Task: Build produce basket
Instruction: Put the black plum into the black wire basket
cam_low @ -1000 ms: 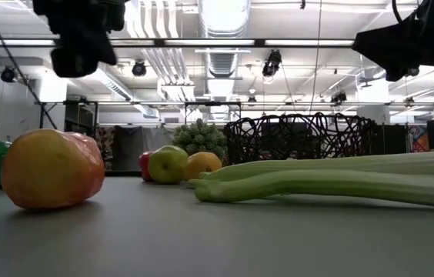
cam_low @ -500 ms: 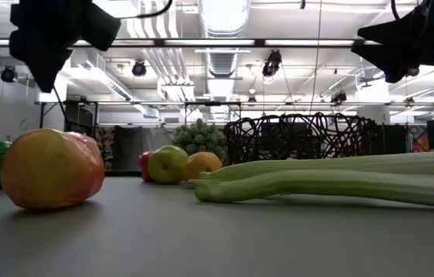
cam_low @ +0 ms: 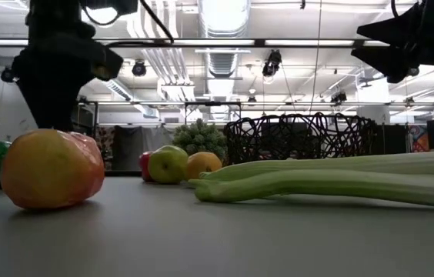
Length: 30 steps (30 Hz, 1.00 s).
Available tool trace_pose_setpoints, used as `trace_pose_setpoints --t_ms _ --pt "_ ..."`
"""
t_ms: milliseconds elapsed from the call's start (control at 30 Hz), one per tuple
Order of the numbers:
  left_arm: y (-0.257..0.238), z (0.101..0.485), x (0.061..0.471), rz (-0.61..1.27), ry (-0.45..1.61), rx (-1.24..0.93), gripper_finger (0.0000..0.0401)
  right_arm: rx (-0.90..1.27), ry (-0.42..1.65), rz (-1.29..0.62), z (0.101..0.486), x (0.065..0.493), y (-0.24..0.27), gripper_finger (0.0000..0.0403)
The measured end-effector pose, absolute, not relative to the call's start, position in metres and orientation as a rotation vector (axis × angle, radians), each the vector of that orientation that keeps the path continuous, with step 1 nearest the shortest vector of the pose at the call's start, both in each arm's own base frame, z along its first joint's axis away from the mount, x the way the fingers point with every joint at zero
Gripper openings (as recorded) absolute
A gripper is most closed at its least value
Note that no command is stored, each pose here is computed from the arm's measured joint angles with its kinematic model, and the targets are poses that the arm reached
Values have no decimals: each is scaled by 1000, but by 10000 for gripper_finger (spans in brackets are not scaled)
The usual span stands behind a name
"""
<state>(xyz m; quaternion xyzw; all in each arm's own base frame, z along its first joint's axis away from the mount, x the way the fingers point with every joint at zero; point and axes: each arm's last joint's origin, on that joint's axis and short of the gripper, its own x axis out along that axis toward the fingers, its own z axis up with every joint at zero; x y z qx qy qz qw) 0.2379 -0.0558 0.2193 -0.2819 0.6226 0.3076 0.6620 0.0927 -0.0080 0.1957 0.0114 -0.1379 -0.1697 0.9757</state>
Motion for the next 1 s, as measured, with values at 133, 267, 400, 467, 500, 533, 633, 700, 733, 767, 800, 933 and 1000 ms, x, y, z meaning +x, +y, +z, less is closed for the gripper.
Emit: trace_pose_setpoints --t_ms 133,267,400,467,500,533,633,700,733,767,800,933,1000 --pt "-56 208 241 718 1450 -608 304 22 -274 -344 195 93 -8 349" --pt "-57 201 244 723 1476 -585 306 22 -274 -344 195 93 -8 350" --pt "-57 195 248 723 1468 -558 306 23 -274 -344 196 93 -8 350" --pt "-57 193 251 711 1456 -550 306 23 -275 -344 196 93 -8 350" --pt "-58 192 252 701 1450 -546 306 23 -275 -344 196 93 -8 350" --pt "-58 191 253 693 1446 -546 306 23 -275 -344 196 93 -8 350" --pt "-58 190 255 689 1436 -546 298 23 -276 -344 196 93 -8 349" --pt "-58 189 255 693 1436 -542 284 23 -276 -344 196 93 -8 348" --pt "-58 189 255 695 1434 -540 275 23 -276 -344 196 93 -8 347" --pt "-58 190 255 695 1433 -539 265 23 -276 -344 196 93 -8 347" --pt "-58 190 255 696 1433 -539 254 23 -276 -344 196 93 -8 345" --pt "-58 191 255 694 1430 -539 215 23 -276 -344 196 93 -8 342" --pt "-58 191 254 695 1430 -539 202 23 -276 -344 196 93 -8 340"
